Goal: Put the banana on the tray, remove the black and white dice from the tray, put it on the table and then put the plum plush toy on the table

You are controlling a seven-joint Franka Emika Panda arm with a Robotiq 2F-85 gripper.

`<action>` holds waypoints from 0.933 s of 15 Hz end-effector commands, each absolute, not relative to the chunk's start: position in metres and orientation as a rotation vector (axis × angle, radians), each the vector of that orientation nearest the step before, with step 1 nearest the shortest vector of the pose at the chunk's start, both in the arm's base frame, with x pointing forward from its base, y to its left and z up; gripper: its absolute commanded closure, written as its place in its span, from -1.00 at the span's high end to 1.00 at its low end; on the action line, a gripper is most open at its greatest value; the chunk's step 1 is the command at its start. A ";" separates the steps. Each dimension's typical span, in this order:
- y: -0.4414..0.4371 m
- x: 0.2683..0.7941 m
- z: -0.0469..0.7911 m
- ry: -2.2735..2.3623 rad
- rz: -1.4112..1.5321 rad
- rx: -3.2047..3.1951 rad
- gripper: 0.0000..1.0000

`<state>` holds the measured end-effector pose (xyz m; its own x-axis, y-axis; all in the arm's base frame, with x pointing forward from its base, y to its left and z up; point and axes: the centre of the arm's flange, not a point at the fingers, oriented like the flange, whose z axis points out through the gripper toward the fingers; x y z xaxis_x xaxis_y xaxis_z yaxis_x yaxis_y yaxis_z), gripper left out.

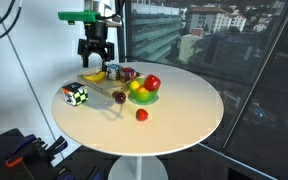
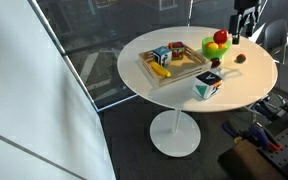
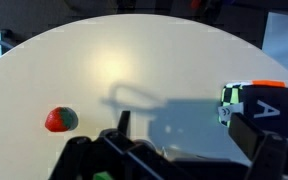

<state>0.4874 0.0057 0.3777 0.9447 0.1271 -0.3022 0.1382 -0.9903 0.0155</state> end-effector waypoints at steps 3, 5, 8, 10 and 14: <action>0.010 0.472 0.410 0.188 -0.327 3.073 1.00; 0.012 0.471 0.417 0.174 -0.272 3.075 1.00; 0.012 0.471 0.422 0.167 -0.222 3.073 1.00; 0.010 0.479 0.419 0.193 -0.264 3.081 1.00; 0.010 0.479 0.417 0.195 -0.266 3.081 1.00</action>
